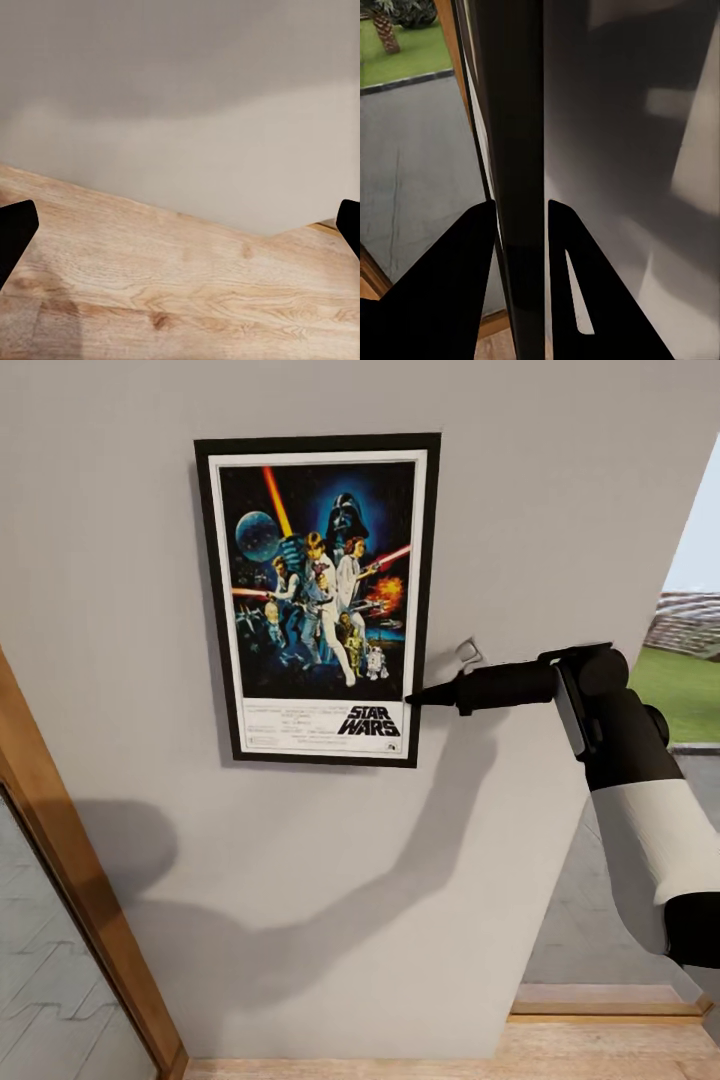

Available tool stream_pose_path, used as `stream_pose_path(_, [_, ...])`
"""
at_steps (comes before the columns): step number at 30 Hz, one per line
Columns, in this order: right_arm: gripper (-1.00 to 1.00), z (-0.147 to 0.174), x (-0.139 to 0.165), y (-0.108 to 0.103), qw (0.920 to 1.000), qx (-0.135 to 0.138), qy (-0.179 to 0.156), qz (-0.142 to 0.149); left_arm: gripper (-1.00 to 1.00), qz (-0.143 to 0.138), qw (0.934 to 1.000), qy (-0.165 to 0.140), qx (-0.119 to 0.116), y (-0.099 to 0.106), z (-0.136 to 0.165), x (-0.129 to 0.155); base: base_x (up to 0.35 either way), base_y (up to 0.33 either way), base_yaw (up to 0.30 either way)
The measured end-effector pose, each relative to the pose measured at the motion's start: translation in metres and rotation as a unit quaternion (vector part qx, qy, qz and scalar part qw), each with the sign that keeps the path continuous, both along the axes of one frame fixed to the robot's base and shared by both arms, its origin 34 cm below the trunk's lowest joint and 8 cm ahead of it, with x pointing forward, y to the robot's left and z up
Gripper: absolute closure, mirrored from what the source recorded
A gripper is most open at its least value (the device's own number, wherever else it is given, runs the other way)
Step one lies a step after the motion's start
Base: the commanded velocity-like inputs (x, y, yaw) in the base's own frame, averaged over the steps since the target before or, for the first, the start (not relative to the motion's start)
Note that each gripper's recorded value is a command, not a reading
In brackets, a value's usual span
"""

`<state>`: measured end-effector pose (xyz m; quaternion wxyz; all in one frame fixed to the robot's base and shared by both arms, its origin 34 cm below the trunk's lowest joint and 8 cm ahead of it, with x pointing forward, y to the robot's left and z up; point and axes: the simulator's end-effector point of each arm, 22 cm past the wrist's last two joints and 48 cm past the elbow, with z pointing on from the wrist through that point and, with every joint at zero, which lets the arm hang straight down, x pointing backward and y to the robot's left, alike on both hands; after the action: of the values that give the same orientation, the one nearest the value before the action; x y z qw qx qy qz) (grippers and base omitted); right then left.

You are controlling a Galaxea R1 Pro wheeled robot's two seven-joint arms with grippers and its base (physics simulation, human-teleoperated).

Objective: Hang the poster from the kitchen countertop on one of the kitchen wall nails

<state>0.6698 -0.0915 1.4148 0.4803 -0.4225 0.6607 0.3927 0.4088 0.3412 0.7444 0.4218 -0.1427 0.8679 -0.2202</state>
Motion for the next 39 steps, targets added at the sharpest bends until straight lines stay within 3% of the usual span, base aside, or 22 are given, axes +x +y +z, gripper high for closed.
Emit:
stream_pose_path(23, [1.00, 0.013, -0.014, 0.005, 0.9999, 0.003, -0.010, 0.007, -1.00, -0.002, 1.0000, 0.000, -0.004, -0.007, -0.001, 0.000, 0.000, 0.000, 0.000])
stream_pose_path(39, [1.00, -0.006, -0.019, 0.007, 0.9999, 0.002, 0.000, 0.010, -1.00, -0.002, 1.0000, 0.000, -0.004, -0.007, -0.001, 0.000, 0.000, 0.000, 0.000])
